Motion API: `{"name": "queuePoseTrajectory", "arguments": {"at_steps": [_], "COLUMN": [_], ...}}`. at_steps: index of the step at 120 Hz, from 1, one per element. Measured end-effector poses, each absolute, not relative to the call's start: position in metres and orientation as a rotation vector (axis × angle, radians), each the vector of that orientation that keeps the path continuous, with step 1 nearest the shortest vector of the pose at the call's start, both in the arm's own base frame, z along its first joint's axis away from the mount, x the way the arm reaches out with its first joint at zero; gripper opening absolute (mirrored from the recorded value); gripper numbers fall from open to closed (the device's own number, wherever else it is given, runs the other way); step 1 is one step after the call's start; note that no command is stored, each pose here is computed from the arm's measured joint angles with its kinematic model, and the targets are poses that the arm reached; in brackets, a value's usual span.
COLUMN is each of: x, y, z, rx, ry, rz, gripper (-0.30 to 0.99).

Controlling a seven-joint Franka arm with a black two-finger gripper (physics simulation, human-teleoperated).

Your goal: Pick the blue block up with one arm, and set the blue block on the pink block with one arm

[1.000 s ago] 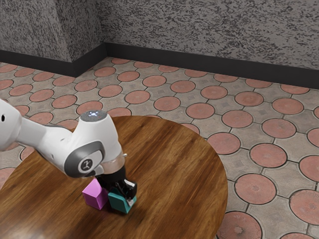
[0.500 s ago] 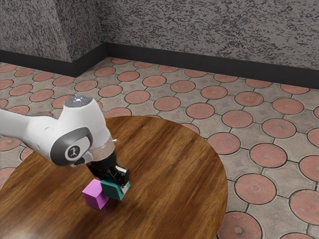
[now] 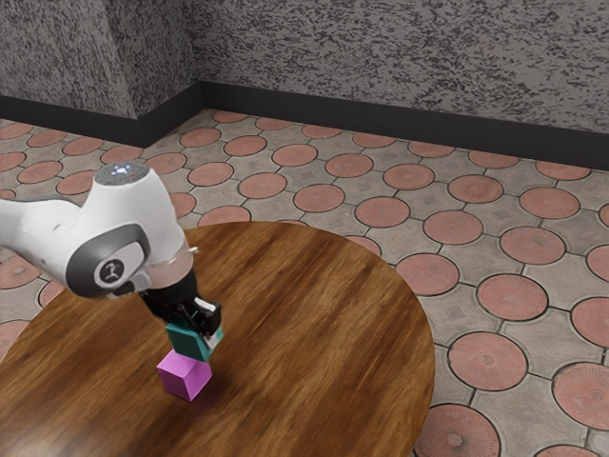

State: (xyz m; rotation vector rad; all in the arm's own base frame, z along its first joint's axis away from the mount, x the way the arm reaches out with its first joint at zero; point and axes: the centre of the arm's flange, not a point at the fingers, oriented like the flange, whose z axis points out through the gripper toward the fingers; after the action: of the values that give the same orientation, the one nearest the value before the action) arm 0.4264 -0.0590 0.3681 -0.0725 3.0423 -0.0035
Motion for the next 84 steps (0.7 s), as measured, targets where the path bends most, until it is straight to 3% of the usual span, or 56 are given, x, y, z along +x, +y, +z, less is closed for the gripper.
{"name": "queuePoseTrajectory", "arguments": {"at_steps": [84], "x": [0.413], "y": [-0.03], "z": [0.349], "rx": [-0.021], "ry": [3.087], "rz": [0.129], "gripper": [0.27]}}
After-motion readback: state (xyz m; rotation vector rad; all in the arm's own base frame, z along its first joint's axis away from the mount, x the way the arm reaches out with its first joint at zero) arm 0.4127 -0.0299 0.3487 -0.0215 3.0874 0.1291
